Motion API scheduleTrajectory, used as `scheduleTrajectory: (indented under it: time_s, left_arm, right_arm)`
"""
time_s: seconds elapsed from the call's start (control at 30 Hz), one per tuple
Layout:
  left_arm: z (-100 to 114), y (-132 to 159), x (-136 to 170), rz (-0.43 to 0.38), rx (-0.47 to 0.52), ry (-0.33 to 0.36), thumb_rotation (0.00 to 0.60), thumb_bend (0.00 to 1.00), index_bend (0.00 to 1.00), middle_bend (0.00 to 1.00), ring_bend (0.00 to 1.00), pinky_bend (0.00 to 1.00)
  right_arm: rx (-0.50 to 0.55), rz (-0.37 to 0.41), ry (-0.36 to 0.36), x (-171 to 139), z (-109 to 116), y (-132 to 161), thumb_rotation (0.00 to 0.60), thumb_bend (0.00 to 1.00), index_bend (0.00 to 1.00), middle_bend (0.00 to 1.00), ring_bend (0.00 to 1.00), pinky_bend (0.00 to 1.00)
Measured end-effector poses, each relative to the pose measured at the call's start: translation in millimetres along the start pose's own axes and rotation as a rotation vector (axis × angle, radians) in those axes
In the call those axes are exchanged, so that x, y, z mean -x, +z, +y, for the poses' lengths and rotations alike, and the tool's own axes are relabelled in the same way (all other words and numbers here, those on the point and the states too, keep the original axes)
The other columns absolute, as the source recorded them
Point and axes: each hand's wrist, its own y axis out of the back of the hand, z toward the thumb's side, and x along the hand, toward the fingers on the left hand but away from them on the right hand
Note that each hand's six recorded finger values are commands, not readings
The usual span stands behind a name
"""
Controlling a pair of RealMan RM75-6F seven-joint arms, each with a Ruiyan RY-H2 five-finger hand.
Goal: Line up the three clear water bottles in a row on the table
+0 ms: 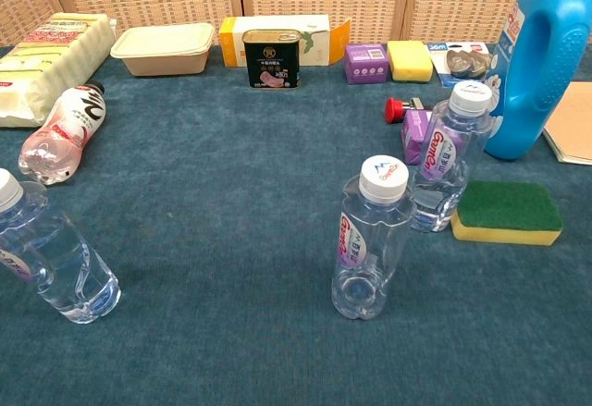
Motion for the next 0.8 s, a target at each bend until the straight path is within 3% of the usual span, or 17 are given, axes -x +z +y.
scheduleTrajectory:
  time_s: [0.23, 0.43, 0.57, 0.8]
  left_arm:
    - [0, 1, 3, -0.005, -0.005, -0.002, 0.600, 0.04, 0.00, 0.00, 0.00, 0.02]
    - [6, -1, 6, -0.004, 0.010, 0.016, 0.600, 0.04, 0.00, 0.00, 0.00, 0.02]
    - [8, -3, 7, 0.001, 0.022, 0.020, 0.600, 0.04, 0.00, 0.00, 0.00, 0.02]
    - [10, -3, 9, 0.001, 0.030, 0.024, 0.600, 0.04, 0.00, 0.00, 0.00, 0.02]
  right_arm:
    - [0.071, 0.047, 0.056, -2, -5, 7, 0.600, 0.00, 0.00, 0.09, 0.03, 0.12]
    - [0.247, 0.178, 0.166, -12, -9, 24, 0.600, 0.00, 0.04, 0.15, 0.11, 0.20]
    - [0.281, 0.259, 0.268, -20, -24, 30, 0.600, 0.00, 0.04, 0.16, 0.11, 0.21]
    - [0.295, 0.361, 0.355, -20, -60, 48, 0.600, 0.00, 0.04, 0.17, 0.11, 0.23]
